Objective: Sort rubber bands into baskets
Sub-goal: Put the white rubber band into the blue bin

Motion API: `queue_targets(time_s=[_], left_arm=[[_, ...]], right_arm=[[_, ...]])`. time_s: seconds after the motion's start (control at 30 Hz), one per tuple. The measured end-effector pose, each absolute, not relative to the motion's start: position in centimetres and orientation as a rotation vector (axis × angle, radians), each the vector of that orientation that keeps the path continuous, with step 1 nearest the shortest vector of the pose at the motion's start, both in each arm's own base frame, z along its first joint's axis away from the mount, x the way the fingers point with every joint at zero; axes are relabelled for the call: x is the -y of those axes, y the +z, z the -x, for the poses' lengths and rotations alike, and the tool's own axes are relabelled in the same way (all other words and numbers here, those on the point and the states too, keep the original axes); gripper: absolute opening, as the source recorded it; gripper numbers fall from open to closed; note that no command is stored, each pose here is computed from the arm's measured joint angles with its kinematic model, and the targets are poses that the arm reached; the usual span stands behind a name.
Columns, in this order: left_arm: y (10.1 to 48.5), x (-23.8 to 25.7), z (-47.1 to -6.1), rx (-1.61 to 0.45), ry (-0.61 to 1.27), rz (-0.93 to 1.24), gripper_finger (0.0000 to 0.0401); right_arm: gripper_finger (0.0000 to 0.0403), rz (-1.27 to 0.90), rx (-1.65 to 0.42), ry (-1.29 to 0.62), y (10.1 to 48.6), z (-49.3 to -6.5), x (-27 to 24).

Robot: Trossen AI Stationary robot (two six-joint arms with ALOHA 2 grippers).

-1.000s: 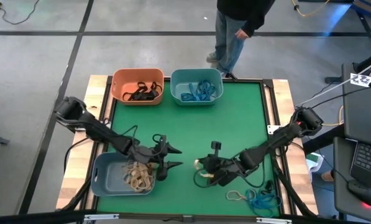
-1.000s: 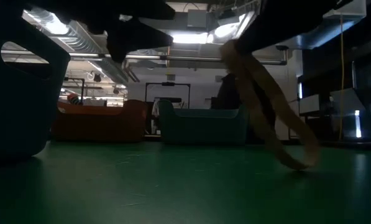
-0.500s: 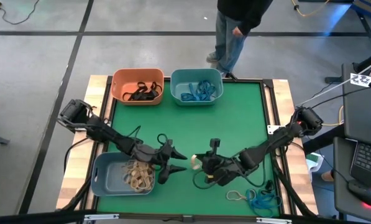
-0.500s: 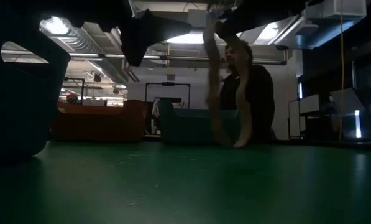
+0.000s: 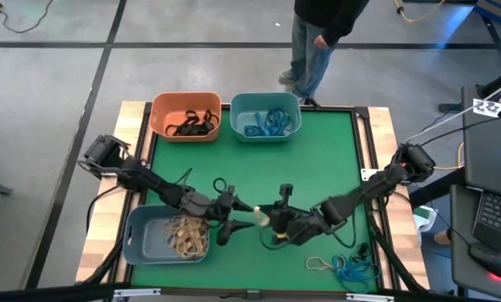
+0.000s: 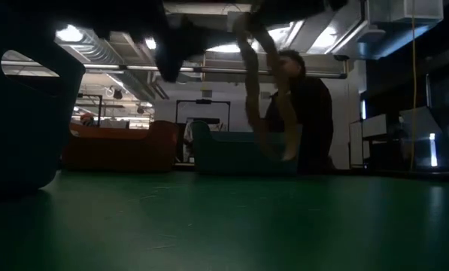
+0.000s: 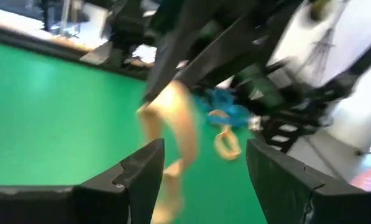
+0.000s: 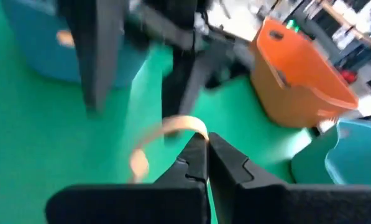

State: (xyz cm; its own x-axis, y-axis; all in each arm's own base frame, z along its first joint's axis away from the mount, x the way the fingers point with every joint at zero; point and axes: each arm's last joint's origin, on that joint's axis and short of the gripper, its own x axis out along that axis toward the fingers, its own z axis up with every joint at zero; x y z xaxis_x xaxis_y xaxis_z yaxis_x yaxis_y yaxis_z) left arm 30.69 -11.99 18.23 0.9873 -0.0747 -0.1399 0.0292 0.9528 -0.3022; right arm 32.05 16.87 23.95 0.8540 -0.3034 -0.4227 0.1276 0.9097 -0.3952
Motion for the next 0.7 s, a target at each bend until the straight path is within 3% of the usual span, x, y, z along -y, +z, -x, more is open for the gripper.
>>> queue_targets(time_s=[0.53,0.7], left_arm=[[18.0,11.8,-31.2,-0.101,-0.111,0.212,0.0222],[18.1,11.8,-31.2,-0.09,-0.129,0.17,0.0189]], right_arm=[[0.0005,0.364,-0.27,-0.049,26.4,-34.0,-16.6],[0.0005,0.328,-0.22,0.016,26.9,-34.5,-16.2]])
